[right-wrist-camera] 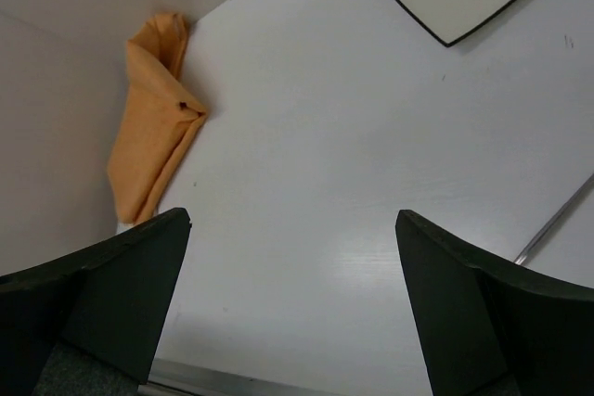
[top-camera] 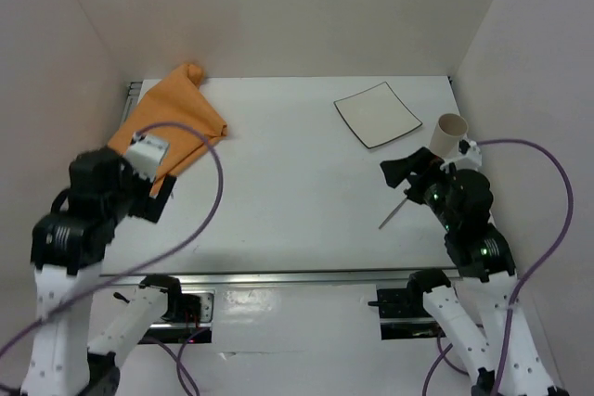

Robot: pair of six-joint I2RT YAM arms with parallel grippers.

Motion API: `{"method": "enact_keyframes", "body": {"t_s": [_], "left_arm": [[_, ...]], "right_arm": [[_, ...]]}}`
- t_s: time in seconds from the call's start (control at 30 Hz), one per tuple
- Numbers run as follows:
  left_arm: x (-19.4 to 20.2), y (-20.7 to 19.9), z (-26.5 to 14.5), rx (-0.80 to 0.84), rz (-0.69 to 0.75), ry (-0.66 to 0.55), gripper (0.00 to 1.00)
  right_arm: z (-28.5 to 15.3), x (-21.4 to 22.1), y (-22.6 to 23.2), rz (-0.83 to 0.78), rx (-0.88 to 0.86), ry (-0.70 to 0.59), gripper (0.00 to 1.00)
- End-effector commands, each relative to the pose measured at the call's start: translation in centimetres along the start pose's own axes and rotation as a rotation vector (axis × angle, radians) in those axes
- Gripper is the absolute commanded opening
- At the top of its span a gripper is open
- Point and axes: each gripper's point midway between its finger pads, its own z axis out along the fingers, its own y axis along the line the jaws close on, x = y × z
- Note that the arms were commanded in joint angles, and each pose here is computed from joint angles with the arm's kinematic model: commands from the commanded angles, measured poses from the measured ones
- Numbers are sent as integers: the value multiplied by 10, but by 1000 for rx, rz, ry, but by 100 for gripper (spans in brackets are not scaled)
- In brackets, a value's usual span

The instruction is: Set the dinner table for one person

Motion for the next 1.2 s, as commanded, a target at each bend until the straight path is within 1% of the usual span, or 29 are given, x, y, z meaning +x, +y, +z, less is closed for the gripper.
{"method": "enact_keyframes", "body": {"t_s": [0.0, 0.03, 0.07, 0.1, 0.13, 0.17, 0.2, 0.23, 0.27, 0.3, 0.33, 0.37, 0.4, 0.43, 0.47, 0.5, 0.53, 0.57, 0.67, 0.77, 0.87, 0.93, 1.03, 1.1, 1.17], "left_arm": [[-62, 15, 51, 27, 77, 3, 100], [-101, 15, 80, 91, 62, 18, 100], [-116, 4, 93, 154, 68, 47, 100], [-133, -1, 110, 177, 65, 68, 100], [-172, 6, 112, 150, 26, 9, 100], [-175, -17, 168, 191, 48, 114, 100], [-184, -23, 190, 184, 47, 131, 100], [-206, -20, 203, 139, 26, 95, 100], [-196, -46, 253, 154, 50, 175, 100], [-196, -53, 274, 132, 47, 190, 100], [-206, -47, 292, 30, 12, 172, 100], [-201, -52, 312, -16, 7, 195, 100], [-184, -64, 344, -55, 13, 252, 100], [-180, -61, 356, -110, -6, 260, 100], [-183, -51, 367, -213, -57, 238, 100], [-182, -48, 373, -259, -78, 229, 100], [-172, -44, 380, -319, -88, 241, 100], [-182, -34, 386, -358, -130, 179, 100], [-183, -28, 388, -416, -171, 123, 100], [-167, -35, 394, -415, -201, 159, 100], [-141, -47, 404, -383, -223, 222, 100], [-124, -48, 415, -388, -219, 261, 100], [-107, -50, 430, -364, -249, 294, 100], [-97, -41, 432, -372, -278, 322, 100], [-87, -43, 438, -347, -290, 350, 100]], "right_arm": [[28, -43, 28, -169, -58, -98, 100], [33, -52, 36, -262, -83, -111, 100], [41, -57, 38, -306, -85, -120, 100], [59, -63, 41, -338, -89, -130, 100], [67, -70, 41, -369, -75, -150, 100], [83, -72, 37, -367, -47, -149, 100], [89, -86, 45, -365, -57, -202, 100], [95, -93, 46, -362, -46, -227, 100], [110, -95, 43, -370, -36, -236, 100], [117, -94, 42, -370, -34, -234, 100], [123, -96, 36, -377, 0, -243, 100], [129, -98, 33, -376, 22, -243, 100], [141, -96, 28, -367, 41, -229, 100], [148, -89, 27, -370, 44, -207, 100], [152, -88, 27, -362, 49, -196, 100], [162, -78, 22, -365, 52, -159, 100], [165, -72, 23, -368, 35, -134, 100], [168, -68, 23, -356, 30, -120, 100], [173, -56, 18, -322, 28, -77, 100], [170, -42, 12, -300, 32, -53, 100], [162, -41, 11, -300, 27, -61, 100], [158, -41, 12, -290, 23, -68, 100], [151, -46, 14, -290, 23, -84, 100], [148, -43, 14, -290, 21, -68, 100], [144, -47, 18, -290, 15, -77, 100]]}}
